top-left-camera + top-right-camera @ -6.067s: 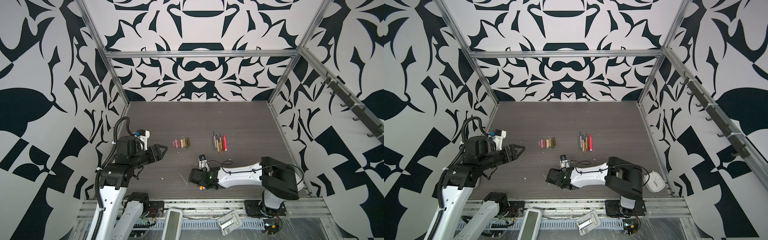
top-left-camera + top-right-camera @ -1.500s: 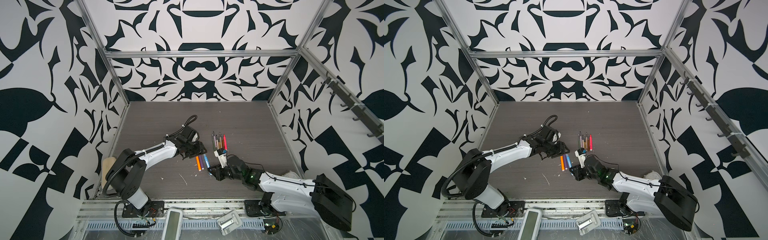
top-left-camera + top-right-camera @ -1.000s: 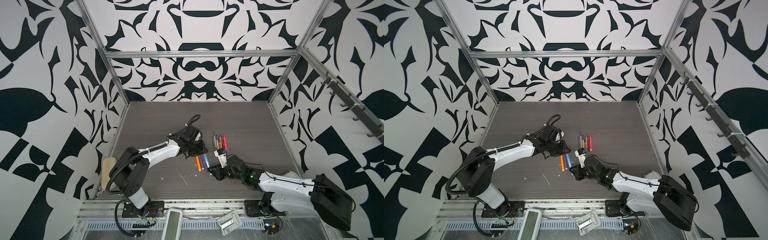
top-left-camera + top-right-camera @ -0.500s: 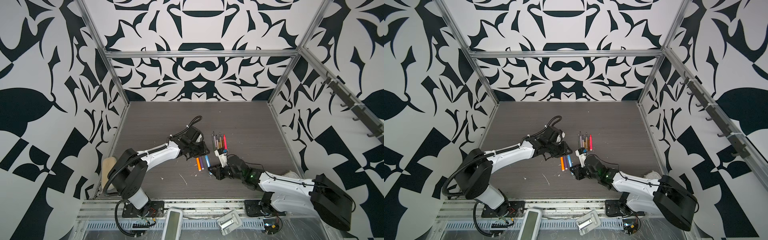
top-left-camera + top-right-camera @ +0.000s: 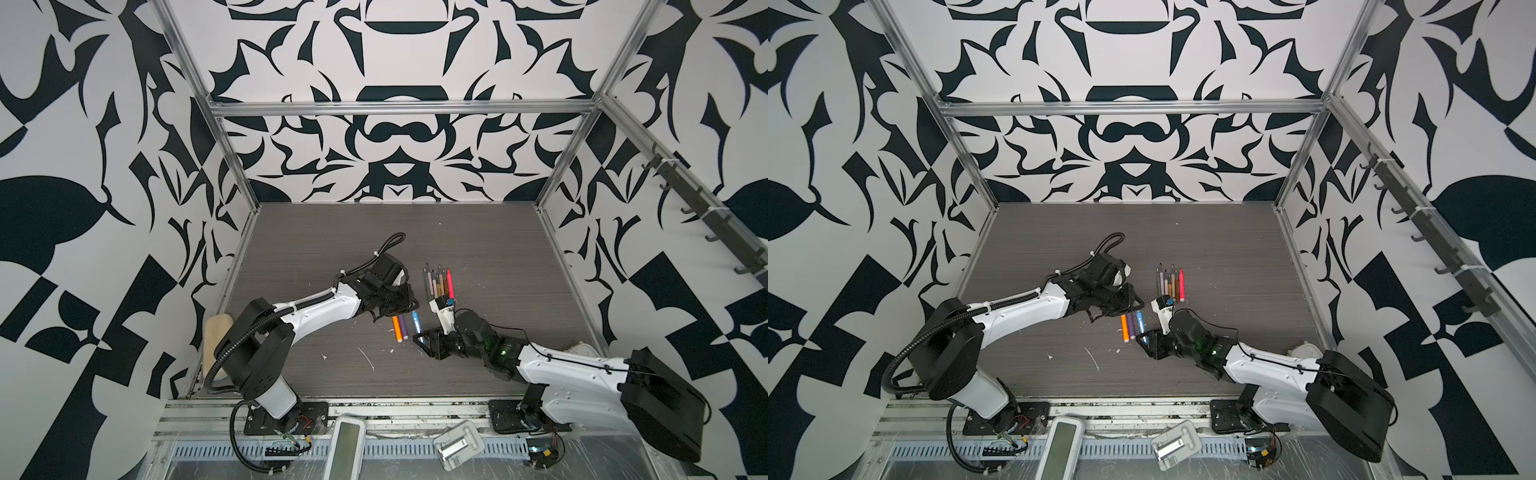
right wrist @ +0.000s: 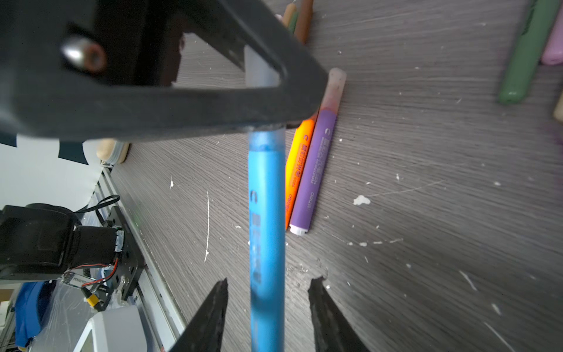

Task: Open the pen caps
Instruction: 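Pull the blue cap off with the left gripper while the right gripper holds the marker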

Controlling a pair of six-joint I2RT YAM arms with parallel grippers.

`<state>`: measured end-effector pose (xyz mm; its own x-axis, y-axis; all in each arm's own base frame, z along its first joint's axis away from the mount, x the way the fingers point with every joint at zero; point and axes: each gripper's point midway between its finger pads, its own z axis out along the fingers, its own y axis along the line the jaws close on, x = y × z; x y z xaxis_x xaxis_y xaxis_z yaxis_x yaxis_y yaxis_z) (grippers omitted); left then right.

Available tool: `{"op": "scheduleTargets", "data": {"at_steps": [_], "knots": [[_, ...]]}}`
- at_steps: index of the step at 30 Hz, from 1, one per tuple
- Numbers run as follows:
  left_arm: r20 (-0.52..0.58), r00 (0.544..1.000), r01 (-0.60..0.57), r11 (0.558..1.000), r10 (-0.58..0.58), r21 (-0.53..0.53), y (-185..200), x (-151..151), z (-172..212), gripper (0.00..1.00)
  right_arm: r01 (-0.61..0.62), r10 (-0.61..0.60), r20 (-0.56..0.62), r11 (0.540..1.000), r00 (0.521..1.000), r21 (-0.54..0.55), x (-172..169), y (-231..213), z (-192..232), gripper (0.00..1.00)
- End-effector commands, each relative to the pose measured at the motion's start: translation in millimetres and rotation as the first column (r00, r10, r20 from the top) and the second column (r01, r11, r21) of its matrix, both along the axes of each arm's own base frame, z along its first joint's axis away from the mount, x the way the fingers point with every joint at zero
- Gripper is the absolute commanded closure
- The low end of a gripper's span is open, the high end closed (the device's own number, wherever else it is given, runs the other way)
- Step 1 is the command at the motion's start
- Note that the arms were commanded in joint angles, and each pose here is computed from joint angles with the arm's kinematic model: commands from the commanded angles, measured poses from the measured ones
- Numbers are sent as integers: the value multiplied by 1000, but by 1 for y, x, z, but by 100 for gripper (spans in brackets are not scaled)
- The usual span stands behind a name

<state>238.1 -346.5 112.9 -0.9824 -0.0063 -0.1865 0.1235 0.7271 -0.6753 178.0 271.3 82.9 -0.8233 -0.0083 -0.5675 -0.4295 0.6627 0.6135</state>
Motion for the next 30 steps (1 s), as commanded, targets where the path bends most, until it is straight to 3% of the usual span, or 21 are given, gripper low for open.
{"op": "scheduleTargets", "data": {"at_steps": [1, 6, 7, 8, 12, 15, 18, 20, 22, 24, 30], "knots": [[-1, 1000, 30, 999, -30, -16, -4, -17, 7, 100, 8, -8, 11, 1000, 1000, 16, 5, 3, 5, 59], [-6, 1000, 27, 999, -28, -27, -5, -26, 6, 100, 10, -10, -7, 1000, 1000, 4, 7, 4, 2, 72], [-4, 1000, 25, 999, -25, -32, -4, -26, 7, 100, 9, -9, -11, 1000, 1000, 0, 7, 5, 1, 79], [-1, 1000, 24, 999, -24, -34, -4, -26, 7, 100, 14, -14, -14, 1000, 1000, -4, 8, 4, 0, 96], [41, 999, 9, 1000, -9, 2, 6, -16, 9, 100, 10, -11, -22, 1000, 1000, -17, 8, 5, -2, 100], [112, 993, -43, 997, 36, 67, 42, 46, 30, 100, 4, -5, -24, 1000, 1000, -12, 7, 6, -2, 100], [240, 946, -261, 951, 217, 166, 129, 146, 66, 100, -6, 6, -17, 1000, 1000, 1, 6, 7, 0, 100], [236, 913, -368, 921, 332, 130, 174, 182, 86, 100, -7, 7, -14, 1000, 1000, 3, 6, 8, 1, 100], [236, 913, -358, 931, 332, 74, 175, 183, 105, 100, -13, 13, -18, 1000, 1000, -2, 6, 9, 0, 100], [266, 915, -337, 938, 304, 86, 171, 169, 109, 100, -13, 13, -20, 1000, 1000, -1, 6, 10, -1, 100], [238, 919, -360, 915, 314, 184, 199, 127, 53, 100, -5, 5, -19, 1000, 1000, 3, 6, 7, -1, 100]]}}
